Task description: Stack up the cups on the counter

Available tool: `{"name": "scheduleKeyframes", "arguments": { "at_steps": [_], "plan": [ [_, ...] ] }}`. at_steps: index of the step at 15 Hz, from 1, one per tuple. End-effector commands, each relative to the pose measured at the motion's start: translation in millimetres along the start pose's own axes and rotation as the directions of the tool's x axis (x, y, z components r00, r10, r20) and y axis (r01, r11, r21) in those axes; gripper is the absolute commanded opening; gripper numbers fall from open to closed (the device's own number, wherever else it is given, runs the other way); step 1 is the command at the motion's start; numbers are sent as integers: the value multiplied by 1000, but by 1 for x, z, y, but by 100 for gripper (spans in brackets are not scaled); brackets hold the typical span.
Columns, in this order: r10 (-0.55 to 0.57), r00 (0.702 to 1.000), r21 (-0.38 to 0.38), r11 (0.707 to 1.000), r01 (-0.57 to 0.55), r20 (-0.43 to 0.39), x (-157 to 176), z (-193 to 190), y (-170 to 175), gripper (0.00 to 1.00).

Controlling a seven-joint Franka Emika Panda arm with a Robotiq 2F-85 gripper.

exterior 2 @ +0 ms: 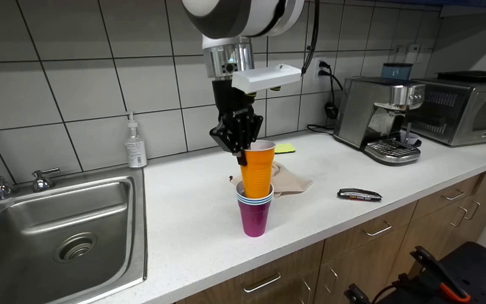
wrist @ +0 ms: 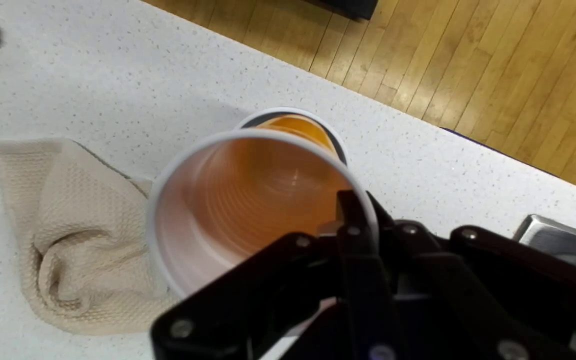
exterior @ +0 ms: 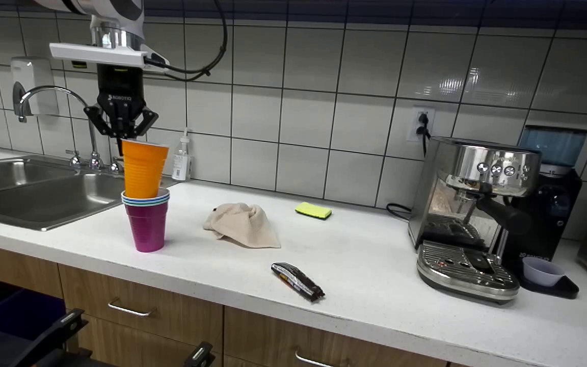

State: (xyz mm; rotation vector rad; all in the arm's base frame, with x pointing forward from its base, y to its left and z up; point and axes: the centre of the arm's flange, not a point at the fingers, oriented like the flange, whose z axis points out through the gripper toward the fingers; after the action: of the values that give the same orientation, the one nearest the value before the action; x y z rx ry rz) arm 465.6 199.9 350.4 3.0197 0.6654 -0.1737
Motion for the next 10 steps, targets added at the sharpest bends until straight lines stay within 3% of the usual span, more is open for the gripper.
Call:
{"name": "scheduleKeyframes", "arguments": {
  "at_steps": [1, 10],
  "plan": [
    [16, 1000, 3, 1000, -16, 5, 8, -2, -3, 1],
    [17, 1000, -2, 1000, -17, 2, 16, 10, -3, 1]
  ]
}}
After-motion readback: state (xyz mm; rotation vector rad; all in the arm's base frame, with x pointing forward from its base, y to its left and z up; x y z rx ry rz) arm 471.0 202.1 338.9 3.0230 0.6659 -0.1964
